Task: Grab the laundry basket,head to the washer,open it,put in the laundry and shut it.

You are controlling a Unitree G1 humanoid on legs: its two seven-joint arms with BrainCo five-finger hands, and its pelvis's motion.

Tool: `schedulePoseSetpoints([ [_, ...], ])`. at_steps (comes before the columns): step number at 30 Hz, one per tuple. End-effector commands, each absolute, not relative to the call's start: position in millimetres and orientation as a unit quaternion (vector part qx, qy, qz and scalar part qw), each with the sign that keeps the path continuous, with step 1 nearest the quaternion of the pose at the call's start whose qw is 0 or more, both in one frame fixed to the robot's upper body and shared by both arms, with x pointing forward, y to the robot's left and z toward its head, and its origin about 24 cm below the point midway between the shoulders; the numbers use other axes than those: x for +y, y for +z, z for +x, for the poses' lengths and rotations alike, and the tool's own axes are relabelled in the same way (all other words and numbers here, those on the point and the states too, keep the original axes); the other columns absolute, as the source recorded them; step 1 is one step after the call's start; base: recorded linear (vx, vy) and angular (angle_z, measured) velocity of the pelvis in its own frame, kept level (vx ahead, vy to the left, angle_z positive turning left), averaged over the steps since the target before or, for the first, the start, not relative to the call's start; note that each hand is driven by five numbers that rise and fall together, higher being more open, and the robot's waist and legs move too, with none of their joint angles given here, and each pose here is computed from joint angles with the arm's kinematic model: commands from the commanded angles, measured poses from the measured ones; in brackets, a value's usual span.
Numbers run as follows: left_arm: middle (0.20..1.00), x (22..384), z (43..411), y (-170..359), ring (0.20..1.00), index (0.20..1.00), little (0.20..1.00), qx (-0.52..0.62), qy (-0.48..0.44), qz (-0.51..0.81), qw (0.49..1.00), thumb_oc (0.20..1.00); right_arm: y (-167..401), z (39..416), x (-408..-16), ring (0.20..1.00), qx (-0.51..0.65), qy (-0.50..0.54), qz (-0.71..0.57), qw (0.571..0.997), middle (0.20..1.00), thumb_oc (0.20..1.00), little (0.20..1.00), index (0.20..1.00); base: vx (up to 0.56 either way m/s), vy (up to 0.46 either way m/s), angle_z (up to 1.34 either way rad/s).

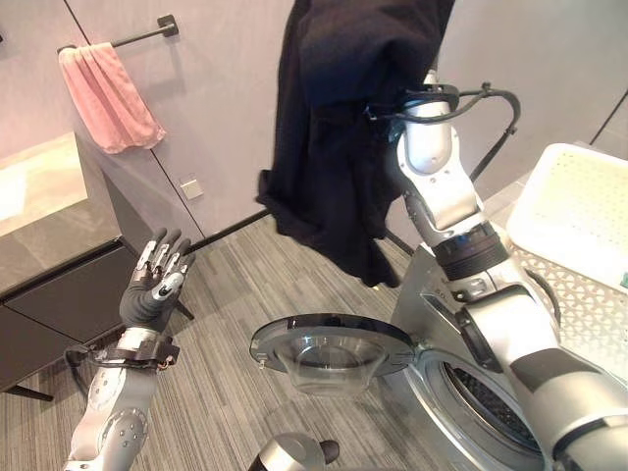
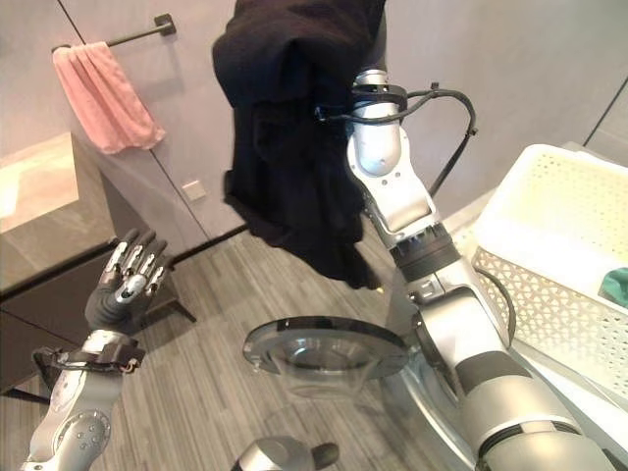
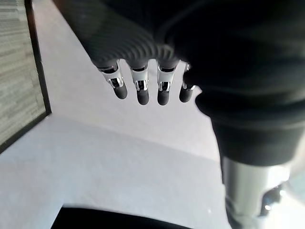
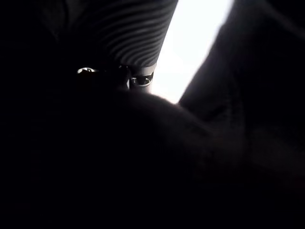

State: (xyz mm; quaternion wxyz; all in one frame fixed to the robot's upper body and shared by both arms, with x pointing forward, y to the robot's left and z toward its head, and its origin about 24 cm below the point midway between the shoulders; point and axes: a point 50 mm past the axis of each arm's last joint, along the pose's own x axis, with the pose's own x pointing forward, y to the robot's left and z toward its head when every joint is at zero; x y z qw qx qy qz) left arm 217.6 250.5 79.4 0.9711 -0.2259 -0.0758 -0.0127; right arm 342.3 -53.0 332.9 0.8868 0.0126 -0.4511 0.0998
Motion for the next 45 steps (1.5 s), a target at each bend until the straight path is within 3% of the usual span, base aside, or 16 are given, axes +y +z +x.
schedulePoseSetpoints([
  [1,1.0,249.3,211.0,78.8,1.0,1.0,1.0,-0.072,-0.034,-0.237,0.968,1.0,371.3,317.2,-11.7,0.2,-0.501,0.174,0.052,0.846,0.2,0.2,0.2,0.2,0.0,-0.021,0.09],
  [2,1.0,236.3,214.3,56.2,1.0,1.0,1.0,-0.02,-0.047,-0.312,0.949,1.0,374.9,310.0,-0.7,0.2,-0.499,0.201,0.082,0.839,0.2,0.2,0.2,0.2,0.06,-0.096,0.02],
  [6,1.0,238.6,214.6,38.0,1.0,1.0,1.0,0.006,-0.016,-0.354,0.935,1.0,384.1,293.5,13.8,0.2,-0.496,0.256,0.147,0.817,0.2,0.2,0.2,0.2,0.01,-0.032,-0.02],
  [17,1.0,224.2,230.3,55.4,1.0,1.0,1.0,-0.049,-0.034,-0.404,0.913,1.0,376.0,292.7,32.9,0.2,-0.464,0.299,0.146,0.821,0.2,0.2,0.2,0.2,-0.04,0.03,-0.05],
  [30,1.0,193.0,245.0,93.5,1.0,1.0,1.0,-0.096,-0.134,-0.364,0.917,1.0,349.0,302.3,72.8,0.2,-0.386,0.335,0.117,0.852,0.2,0.2,0.2,0.2,-0.02,0.009,-0.07],
  [45,1.0,184.0,233.9,113.1,1.0,1.0,1.0,-0.116,-0.197,-0.253,0.94,1.0,323.5,329.2,68.0,0.2,-0.319,0.309,0.123,0.888,0.2,0.2,0.2,0.2,0.0,0.004,-0.04],
])
